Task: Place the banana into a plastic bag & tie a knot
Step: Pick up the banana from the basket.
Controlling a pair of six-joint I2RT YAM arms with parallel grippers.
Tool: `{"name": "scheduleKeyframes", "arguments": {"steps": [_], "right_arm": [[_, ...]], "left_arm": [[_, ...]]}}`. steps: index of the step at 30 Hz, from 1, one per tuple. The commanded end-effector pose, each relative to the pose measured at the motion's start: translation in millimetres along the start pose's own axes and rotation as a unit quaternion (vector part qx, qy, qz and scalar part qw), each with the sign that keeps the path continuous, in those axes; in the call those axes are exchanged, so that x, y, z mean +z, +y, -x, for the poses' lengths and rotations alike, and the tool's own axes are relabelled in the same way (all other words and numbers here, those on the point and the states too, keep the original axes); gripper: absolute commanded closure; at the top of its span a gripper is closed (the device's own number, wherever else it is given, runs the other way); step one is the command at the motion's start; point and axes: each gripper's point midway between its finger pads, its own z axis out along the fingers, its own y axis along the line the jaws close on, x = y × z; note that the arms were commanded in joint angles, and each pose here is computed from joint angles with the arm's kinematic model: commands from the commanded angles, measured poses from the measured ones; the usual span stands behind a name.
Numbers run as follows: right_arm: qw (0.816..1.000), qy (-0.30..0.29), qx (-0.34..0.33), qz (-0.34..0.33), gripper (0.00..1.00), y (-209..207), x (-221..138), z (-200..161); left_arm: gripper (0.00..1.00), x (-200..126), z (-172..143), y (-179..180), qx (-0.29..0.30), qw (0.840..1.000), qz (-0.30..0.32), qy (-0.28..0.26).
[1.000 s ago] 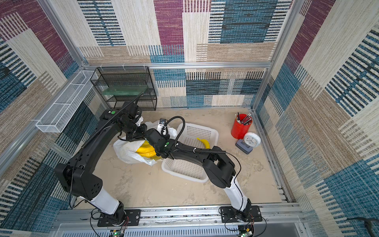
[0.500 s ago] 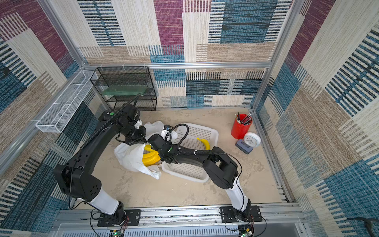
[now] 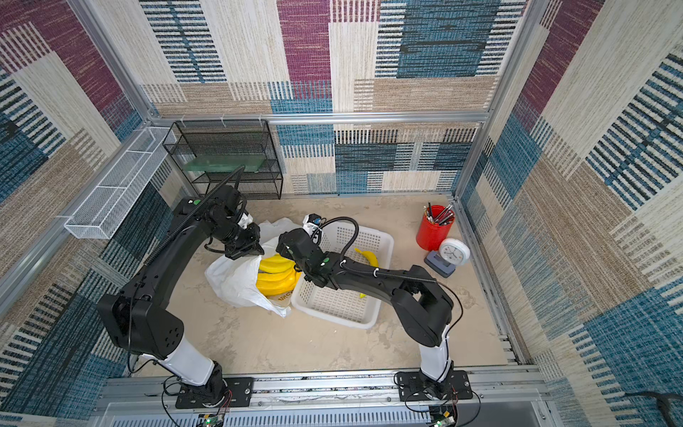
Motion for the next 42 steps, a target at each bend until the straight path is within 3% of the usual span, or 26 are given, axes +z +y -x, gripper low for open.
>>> {"name": "scheduleKeyframes", "arguments": {"steps": [1, 4, 7, 11, 13, 19, 23, 27, 36, 42], "right_arm": [[0.997, -0.043, -0.065, -0.004, 0.22, 5.1, -33.1, 32.1], [0.989, -0.071, -0.121, -0.034, 0.15, -4.2, -70.0, 54.3], [0.978, -0.072, -0.167, -0.100, 0.13, -42.7, -98.7, 72.8], [0.951, -0.020, -0.232, -0.203, 0.16, -123.3, -116.6, 83.0], [0.945, 0.019, -0.224, -0.239, 0.22, -163.3, -119.4, 85.9], [0.906, 0.101, -0.279, -0.301, 0.23, -228.7, -86.0, 83.5], [0.867, 0.171, -0.279, -0.376, 0.23, -260.5, -48.3, 77.6], [0.831, 0.180, -0.284, -0.444, 0.21, -288.4, -34.9, 70.6], [0.815, 0.221, -0.284, -0.453, 0.23, -314.1, -24.4, 46.1], [0.825, 0.275, -0.272, -0.412, 0.36, -319.1, -15.3, 14.2]], "left_arm": [[1.00, 0.9, -3.5, 1.3, 0.002, 1.000, -0.001, 0.005], [1.00, 1.4, -4.3, 4.2, 0.007, 1.000, 0.005, 0.004], [1.00, 0.4, -4.5, 6.1, 0.011, 1.000, 0.009, 0.000], [1.00, 0.0, -5.1, 7.4, 0.014, 1.000, 0.010, -0.004], [1.00, 0.2, -5.5, 7.9, 0.015, 1.000, 0.010, -0.006], [1.00, 4.4, -7.6, 9.8, 0.013, 1.000, 0.007, -0.006], [1.00, 2.2, -6.7, 10.2, 0.014, 1.000, 0.009, -0.012], [1.00, -0.6, -5.8, 10.8, 0.013, 1.000, 0.013, -0.019], [1.00, -4.9, -4.9, 8.8, 0.011, 1.000, 0.009, -0.028], [1.00, -7.8, -7.1, 9.9, 0.013, 0.999, 0.010, -0.032]]}}
